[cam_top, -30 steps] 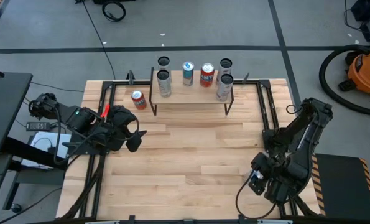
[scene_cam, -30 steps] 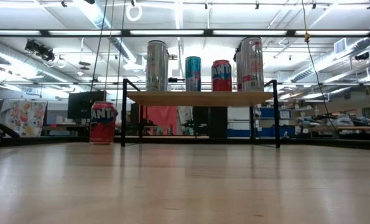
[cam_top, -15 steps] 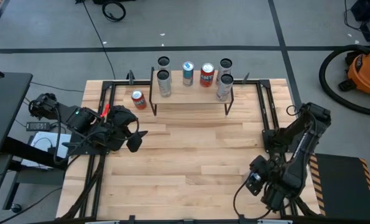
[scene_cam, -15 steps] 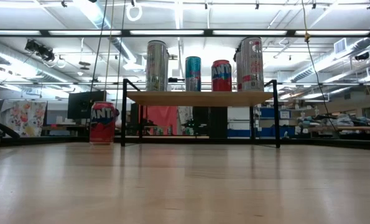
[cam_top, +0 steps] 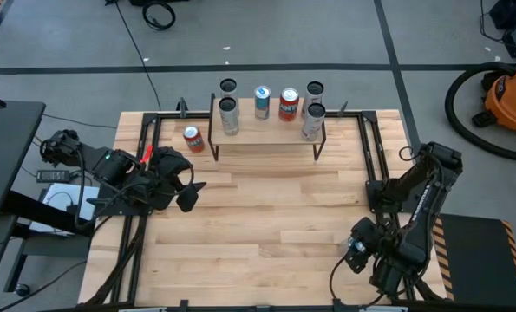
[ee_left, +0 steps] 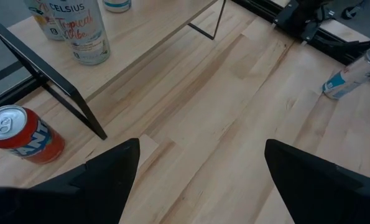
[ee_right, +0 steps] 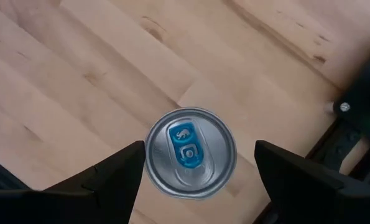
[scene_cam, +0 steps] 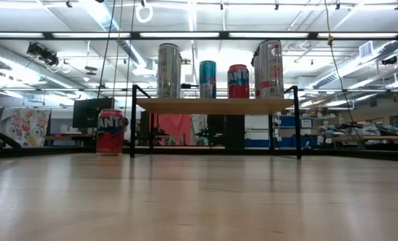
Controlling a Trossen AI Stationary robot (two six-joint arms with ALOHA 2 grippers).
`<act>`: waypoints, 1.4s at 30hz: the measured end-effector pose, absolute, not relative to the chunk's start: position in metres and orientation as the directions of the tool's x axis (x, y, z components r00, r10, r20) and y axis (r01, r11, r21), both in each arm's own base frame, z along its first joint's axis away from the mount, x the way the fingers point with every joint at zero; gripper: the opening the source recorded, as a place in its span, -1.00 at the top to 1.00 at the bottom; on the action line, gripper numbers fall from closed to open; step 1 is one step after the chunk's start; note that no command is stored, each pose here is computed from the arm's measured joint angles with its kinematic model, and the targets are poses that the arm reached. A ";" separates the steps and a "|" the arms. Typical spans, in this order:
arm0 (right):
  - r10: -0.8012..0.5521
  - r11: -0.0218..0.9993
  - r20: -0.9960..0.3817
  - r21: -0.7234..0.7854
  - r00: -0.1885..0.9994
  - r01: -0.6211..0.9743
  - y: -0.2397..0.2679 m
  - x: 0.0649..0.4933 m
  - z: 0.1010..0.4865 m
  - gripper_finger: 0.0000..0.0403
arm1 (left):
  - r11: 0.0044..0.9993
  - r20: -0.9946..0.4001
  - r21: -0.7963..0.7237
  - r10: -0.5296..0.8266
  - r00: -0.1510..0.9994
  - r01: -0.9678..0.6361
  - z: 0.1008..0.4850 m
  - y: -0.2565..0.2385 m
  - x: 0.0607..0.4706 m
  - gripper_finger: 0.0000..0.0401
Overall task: Place canned beverage on shelf
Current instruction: Put the blue soda can on the shelf aligned with the other blue soda can
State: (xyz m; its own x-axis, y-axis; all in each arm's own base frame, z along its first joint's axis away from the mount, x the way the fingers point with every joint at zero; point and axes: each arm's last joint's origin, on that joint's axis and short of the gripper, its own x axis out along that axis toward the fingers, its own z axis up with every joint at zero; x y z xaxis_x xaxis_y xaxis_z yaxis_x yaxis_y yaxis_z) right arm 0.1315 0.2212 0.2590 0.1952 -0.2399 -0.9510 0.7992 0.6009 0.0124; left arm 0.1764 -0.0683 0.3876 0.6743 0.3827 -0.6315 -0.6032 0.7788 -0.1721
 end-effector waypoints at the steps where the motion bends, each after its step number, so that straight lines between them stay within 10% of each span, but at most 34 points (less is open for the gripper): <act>1: -0.238 0.601 -0.951 0.014 0.196 0.799 0.221 0.131 0.260 -0.56 | 0.779 -0.632 -0.172 0.383 0.674 -0.603 0.388 -0.068 0.176 -0.78; 42: -0.228 0.591 -0.939 0.077 0.258 0.803 0.220 0.123 0.240 -0.56 | 0.779 -0.631 -0.173 0.383 0.675 -0.603 0.388 -0.068 0.177 -0.78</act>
